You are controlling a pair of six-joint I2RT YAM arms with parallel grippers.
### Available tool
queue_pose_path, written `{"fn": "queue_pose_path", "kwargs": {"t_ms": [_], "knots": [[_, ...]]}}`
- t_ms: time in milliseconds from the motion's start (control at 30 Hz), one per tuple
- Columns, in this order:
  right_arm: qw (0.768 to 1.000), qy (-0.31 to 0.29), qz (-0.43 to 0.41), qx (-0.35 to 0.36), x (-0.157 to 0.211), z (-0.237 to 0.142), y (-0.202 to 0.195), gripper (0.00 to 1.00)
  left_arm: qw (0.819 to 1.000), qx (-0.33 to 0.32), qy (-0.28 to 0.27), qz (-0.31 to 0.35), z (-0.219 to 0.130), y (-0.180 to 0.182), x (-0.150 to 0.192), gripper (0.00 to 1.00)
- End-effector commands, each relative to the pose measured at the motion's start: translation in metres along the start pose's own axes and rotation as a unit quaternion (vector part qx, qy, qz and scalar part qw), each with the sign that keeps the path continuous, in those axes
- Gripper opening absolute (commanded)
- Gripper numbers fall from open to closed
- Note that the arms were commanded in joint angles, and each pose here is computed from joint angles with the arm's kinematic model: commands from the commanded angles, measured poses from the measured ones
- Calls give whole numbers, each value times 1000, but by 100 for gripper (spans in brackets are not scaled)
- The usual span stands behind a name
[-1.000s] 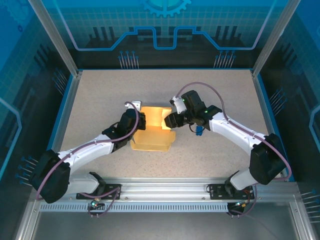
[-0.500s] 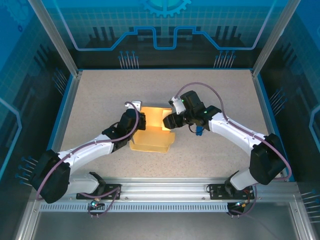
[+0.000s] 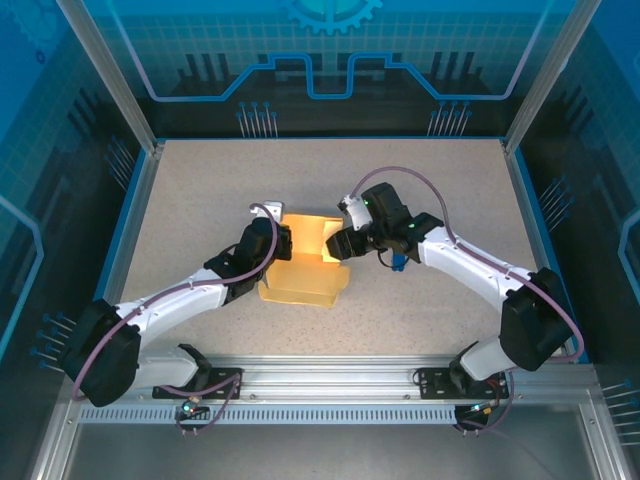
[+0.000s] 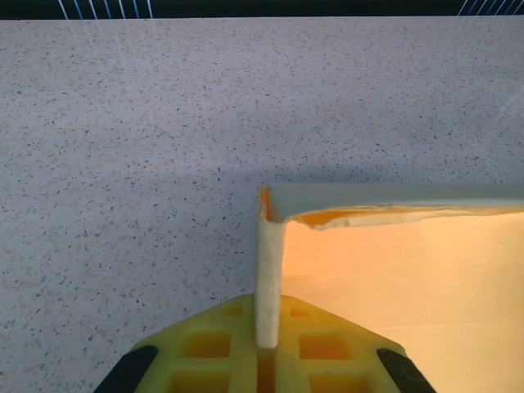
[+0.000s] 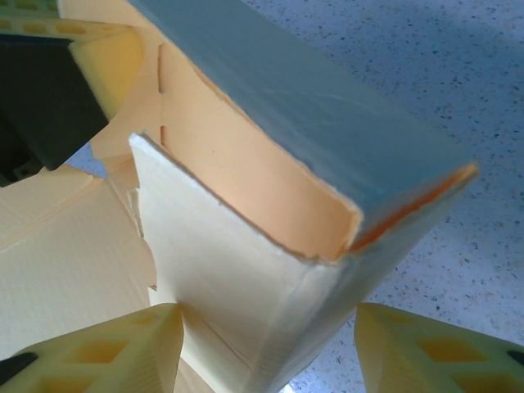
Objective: Fold the paper box
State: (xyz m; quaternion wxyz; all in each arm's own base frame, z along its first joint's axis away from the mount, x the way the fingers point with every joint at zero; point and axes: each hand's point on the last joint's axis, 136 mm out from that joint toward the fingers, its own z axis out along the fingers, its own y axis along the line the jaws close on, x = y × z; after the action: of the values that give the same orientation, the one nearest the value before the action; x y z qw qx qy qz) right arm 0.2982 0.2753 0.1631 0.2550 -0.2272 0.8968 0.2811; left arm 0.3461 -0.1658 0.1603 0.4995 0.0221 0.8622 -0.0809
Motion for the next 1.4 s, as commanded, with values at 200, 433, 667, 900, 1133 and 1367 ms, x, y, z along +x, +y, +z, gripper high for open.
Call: {"fn": "queue_pose_path", "kwargs": {"t_ms": [200,433,667,900,1133,1367], "knots": [[994,13,40,101,2,8,-16,55,1000,22,-21,-8,-5,-10,-16,2],[984,30,27,176,4,9,-25,42,1000,21,-19,-6,-3,-10,-13,2],[976,34,12,214,3,7,-28,30,1000,17,-18,-4,-3,-8,-11,2],[964,38,-4,265,6,7,-38,17,1000,18,-20,-5,-3,-8,-12,2],[943,40,-35,328,3,0,-43,13,1000,15,-19,-3,-2,-7,-10,2],[920,56,-63,382,4,-5,-48,10,1000,10,-16,0,-1,-5,-8,2]]}}
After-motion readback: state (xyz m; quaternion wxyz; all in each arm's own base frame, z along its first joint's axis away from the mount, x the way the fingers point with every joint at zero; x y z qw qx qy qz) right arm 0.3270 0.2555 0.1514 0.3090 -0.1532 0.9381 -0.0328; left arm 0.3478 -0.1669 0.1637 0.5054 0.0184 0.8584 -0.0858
